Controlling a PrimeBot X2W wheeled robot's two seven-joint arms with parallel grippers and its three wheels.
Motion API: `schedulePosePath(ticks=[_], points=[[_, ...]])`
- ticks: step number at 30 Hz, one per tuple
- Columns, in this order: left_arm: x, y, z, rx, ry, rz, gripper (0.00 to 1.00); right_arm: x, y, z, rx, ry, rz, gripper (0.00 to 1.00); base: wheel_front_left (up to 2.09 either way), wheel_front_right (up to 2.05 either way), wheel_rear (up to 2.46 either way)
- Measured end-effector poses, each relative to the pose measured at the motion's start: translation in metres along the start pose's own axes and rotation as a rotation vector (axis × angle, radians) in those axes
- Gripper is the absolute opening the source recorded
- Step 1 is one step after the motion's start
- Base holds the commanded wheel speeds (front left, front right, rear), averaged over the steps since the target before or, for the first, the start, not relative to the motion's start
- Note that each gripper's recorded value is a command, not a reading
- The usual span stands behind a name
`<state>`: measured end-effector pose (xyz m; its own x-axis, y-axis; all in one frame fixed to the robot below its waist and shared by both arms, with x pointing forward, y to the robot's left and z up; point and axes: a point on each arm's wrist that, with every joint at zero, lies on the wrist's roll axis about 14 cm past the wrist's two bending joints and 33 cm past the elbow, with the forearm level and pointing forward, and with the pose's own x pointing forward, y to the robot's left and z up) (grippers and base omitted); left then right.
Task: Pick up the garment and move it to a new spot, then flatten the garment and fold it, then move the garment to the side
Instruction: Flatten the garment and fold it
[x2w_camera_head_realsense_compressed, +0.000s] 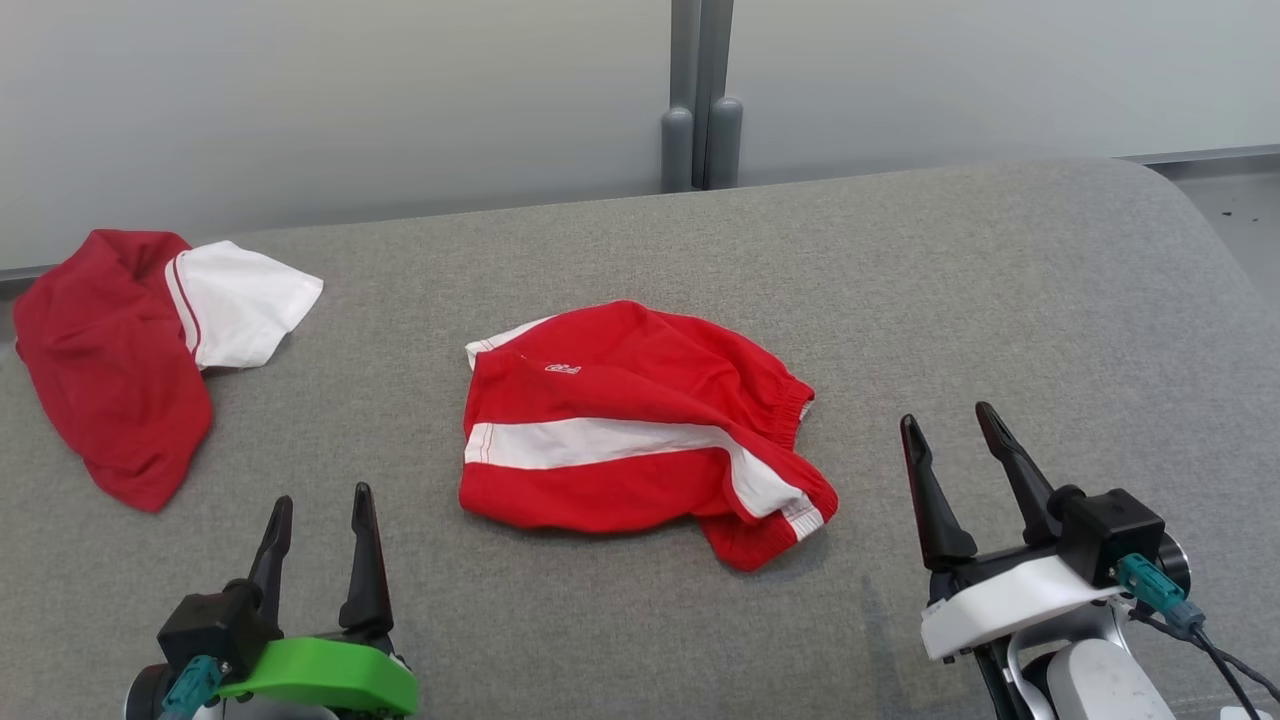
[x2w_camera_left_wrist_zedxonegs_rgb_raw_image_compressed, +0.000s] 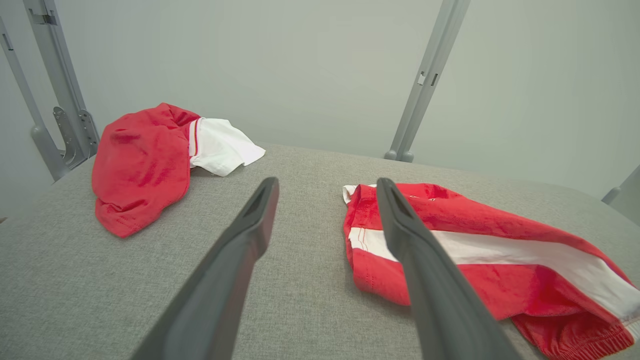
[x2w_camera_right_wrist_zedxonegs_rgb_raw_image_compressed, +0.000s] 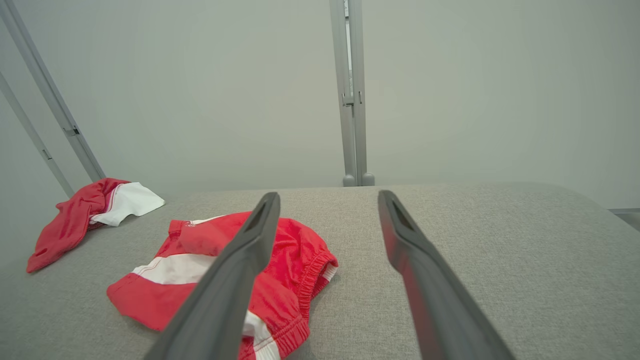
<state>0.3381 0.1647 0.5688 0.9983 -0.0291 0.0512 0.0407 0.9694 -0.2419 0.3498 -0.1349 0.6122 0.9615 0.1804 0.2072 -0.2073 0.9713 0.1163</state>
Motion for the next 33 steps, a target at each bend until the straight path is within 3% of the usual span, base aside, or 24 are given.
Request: schedulePosePath(ticks=[7, 14, 22, 33], points=[[-0.001, -0.002, -0.001, -0.006, 0.001, -0.006, 1.00, -0.001, 0.001, -0.003, 0.001, 0.013, 0.004, 1.00, 0.00, 0.00, 0.00], [-0.003, -0.003, -0.008, -0.005, 0.018, -0.011, 1.00, -0.015, 0.015, -0.052, 0.049, 0.205, 0.032, 1.00, 0.00, 0.00, 0.00], [-0.007, 0.003, -0.019, 0.001, 0.053, 0.005, 1.00, -0.034, 0.031, -0.106, 0.211, 0.363, 0.028, 1.00, 0.00, 0.00, 0.00], [-0.010, 0.021, -0.030, 0.010, 0.088, 0.057, 1.00, -0.005, 0.050, -0.132, 0.361, 0.418, 0.042, 1.00, 0.00, 0.00, 0.00]])
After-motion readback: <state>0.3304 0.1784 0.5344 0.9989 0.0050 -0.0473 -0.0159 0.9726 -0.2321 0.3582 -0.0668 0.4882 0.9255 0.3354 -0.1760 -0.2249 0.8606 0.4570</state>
